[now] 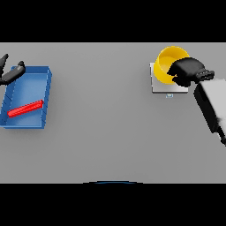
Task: Pick up the red beaker and tilt it to pour out 1 green nut into yellow bowl. Pick up the yellow bowl and place it on the metallic measuring scale.
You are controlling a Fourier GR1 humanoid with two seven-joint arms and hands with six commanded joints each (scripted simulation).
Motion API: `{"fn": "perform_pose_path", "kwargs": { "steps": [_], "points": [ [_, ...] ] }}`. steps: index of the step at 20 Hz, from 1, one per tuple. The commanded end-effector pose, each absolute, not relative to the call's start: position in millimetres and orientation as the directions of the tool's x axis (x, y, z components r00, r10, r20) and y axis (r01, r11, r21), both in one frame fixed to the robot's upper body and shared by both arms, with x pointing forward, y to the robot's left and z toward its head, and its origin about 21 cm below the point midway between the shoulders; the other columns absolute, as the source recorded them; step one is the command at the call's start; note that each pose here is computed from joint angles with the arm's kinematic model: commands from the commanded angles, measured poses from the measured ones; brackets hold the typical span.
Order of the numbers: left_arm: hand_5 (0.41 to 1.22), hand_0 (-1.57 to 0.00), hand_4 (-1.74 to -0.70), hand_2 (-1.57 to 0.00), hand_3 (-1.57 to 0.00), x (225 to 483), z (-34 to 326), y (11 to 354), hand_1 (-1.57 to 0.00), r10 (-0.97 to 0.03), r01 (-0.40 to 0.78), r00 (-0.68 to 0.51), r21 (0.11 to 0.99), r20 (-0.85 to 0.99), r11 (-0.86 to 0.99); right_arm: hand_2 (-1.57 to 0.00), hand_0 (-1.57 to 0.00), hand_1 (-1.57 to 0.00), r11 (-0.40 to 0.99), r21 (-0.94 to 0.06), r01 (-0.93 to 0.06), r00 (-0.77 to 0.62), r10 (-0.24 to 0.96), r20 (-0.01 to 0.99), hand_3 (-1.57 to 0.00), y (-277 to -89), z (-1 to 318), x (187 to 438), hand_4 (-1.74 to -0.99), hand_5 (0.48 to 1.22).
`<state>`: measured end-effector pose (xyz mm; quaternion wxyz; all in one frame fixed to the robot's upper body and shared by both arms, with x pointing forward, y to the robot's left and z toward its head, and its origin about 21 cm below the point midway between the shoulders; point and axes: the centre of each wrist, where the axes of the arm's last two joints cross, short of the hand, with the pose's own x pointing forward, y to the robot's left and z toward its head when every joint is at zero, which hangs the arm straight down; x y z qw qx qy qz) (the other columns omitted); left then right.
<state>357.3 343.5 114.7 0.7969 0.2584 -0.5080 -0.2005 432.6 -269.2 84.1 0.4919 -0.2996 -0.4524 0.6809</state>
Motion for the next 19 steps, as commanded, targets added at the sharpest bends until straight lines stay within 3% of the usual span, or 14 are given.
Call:
{"fn": "perform_pose_path", "kwargs": {
  "steps": [1, 2, 3, 4, 6, 9, 13, 19],
  "points": [
    [0.780, 0.00, -0.84, 0.00, 0.00, 358.4, 117.8, 341.9, 0.00, -0.586, 0.055, 0.403, 0.621, 0.703, 0.782, -1.40, -1.57, -1.57, -0.101, -0.910, -0.403, -0.333, 0.942, 0.043, -1.38, -269.3, 83.4, 432.3, -1.741, 1.221],
    [0.779, 0.00, -0.84, 0.00, 0.00, 358.2, 116.8, 340.1, 0.00, -0.592, 0.059, 0.391, 0.622, 0.705, 0.781, -1.44, -1.57, -1.50, -0.101, -0.907, -0.409, -0.332, 0.942, 0.045, -1.25, -270.0, 82.6, 431.3, -1.741, 1.221],
    [0.775, 0.00, -0.84, 0.00, 0.00, 358.4, 117.5, 342.4, 0.00, -0.591, 0.058, 0.398, 0.624, 0.701, 0.779, -1.34, -1.56, -1.43, -0.103, -0.903, -0.416, -0.322, 0.946, 0.040, -1.11, -267.6, 82.6, 432.5, -1.682, 1.221],
    [0.773, 0.00, -0.84, 0.00, 0.00, 358.4, 118.8, 344.6, 0.00, -0.585, 0.053, 0.404, 0.621, 0.703, 0.782, -1.18, -1.47, -1.28, -0.102, -0.902, -0.421, -0.317, 0.948, 0.041, -0.96, -269.3, 84.1, 432.7, -1.632, 1.145],
    [0.771, 0.00, -0.83, 0.00, 0.00, 357.7, 118.8, 341.3, 0.00, -0.583, 0.057, 0.403, 0.616, 0.706, 0.786, -0.85, -1.15, -0.96, -0.059, -0.895, -0.443, -0.290, 0.954, 0.080, -0.69, -267.0, 82.7, 432.0, -1.559, 1.014],
    [0.764, 0.00, -0.84, 0.00, 0.00, 355.3, 116.1, 341.7, 0.00, -0.576, 0.058, 0.402, 0.609, 0.712, 0.791, -0.47, -0.61, -0.56, -0.023, -0.882, -0.471, -0.273, 0.954, 0.121, -0.39, -269.2, 80.2, 430.7, -1.496, 0.890],
    [0.750, 0.00, -0.83, 0.00, 0.00, 356.2, 116.3, 339.5, 0.00, -0.578, 0.057, 0.400, 0.610, 0.711, 0.790, -0.19, -0.25, -0.24, -0.047, -0.881, -0.471, -0.277, 0.956, 0.096, -0.16, -267.1, 82.0, 432.5, -1.448, 0.824],
    [0.760, 0.00, -0.83, 0.00, 0.00, 355.9, 118.0, 337.7, 0.00, -0.581, 0.057, 0.391, 0.612, 0.714, 0.789, -0.05, -0.06, -0.06, -0.071, -0.862, -0.502, -0.270, 0.960, 0.078, -0.04, -273.5, 80.9, 430.3, -1.390, 0.779]
  ]
}}
